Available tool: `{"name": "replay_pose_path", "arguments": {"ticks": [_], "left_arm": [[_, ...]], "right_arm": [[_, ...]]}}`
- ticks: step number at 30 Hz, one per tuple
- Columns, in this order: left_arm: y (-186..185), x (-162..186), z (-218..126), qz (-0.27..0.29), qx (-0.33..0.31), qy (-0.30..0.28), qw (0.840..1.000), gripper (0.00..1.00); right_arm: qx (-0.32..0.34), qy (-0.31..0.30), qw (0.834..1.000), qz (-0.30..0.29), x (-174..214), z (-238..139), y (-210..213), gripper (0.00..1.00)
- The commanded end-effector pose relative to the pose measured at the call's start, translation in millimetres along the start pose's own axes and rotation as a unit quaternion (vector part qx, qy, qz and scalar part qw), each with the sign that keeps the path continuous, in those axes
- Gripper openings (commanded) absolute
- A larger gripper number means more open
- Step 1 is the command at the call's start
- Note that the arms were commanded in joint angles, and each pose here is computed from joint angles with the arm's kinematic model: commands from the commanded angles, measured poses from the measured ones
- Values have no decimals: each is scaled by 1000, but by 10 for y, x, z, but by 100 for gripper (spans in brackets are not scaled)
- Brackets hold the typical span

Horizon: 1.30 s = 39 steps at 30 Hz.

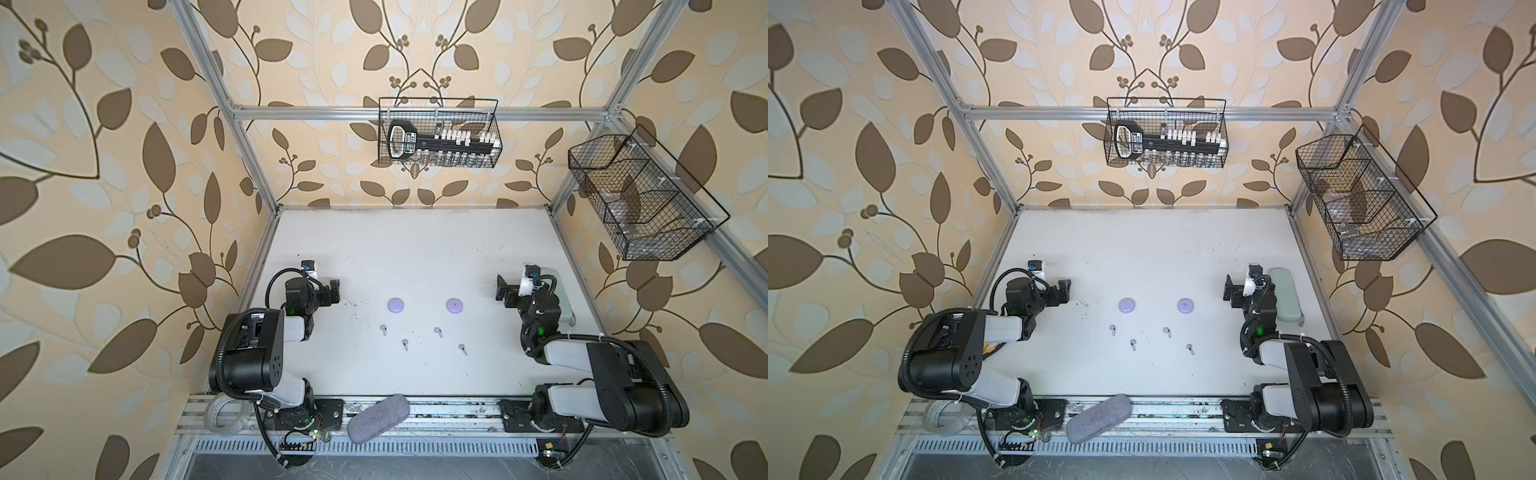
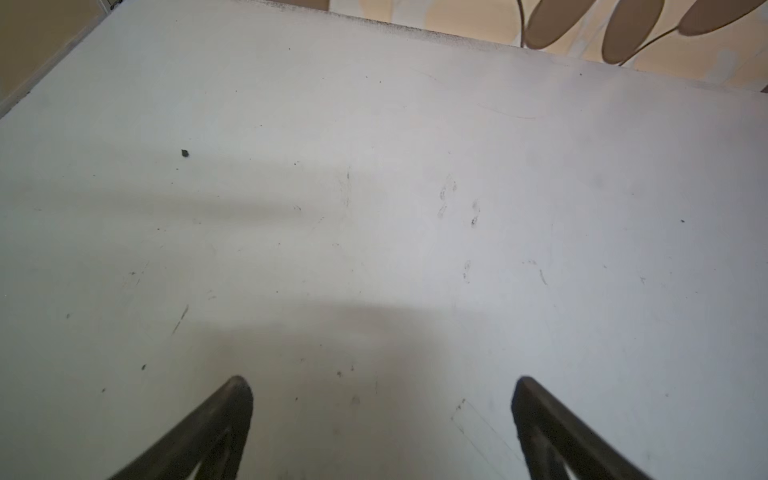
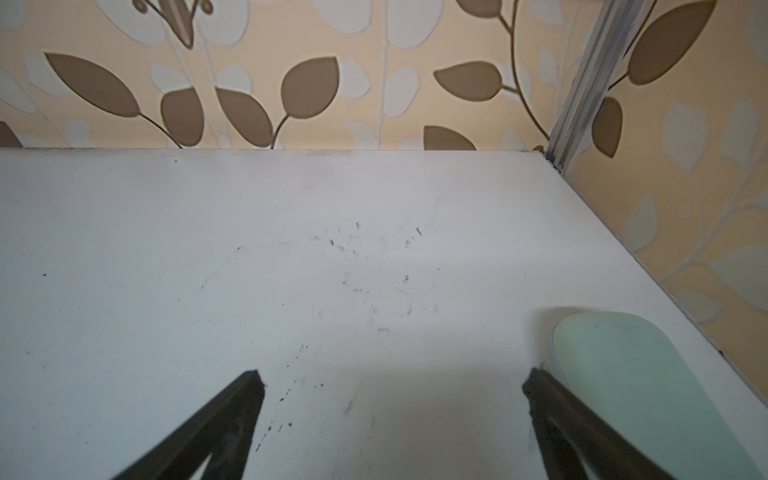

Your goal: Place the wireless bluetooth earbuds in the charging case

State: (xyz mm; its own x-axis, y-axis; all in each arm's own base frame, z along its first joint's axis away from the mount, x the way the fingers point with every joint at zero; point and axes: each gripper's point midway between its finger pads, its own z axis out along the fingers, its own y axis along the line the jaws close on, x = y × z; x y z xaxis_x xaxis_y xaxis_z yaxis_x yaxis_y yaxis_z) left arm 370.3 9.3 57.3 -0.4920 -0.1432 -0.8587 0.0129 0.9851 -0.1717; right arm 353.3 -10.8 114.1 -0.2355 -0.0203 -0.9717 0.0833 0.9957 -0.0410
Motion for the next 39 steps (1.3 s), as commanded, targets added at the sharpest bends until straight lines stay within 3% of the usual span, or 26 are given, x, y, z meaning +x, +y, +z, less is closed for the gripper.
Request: {"name": "replay_pose_path", "arguments": {"ticks": [1,39], "left_arm": [[-27,-226,2,13,-1,-32,999,99],[-25,-235,-15,12,-1,-36,999,99]], "right_arm": [[5,-11,1000,-2,-37,-16,-15,100],[-2,-11,1000,4,-34,-12,-20,100]]}}
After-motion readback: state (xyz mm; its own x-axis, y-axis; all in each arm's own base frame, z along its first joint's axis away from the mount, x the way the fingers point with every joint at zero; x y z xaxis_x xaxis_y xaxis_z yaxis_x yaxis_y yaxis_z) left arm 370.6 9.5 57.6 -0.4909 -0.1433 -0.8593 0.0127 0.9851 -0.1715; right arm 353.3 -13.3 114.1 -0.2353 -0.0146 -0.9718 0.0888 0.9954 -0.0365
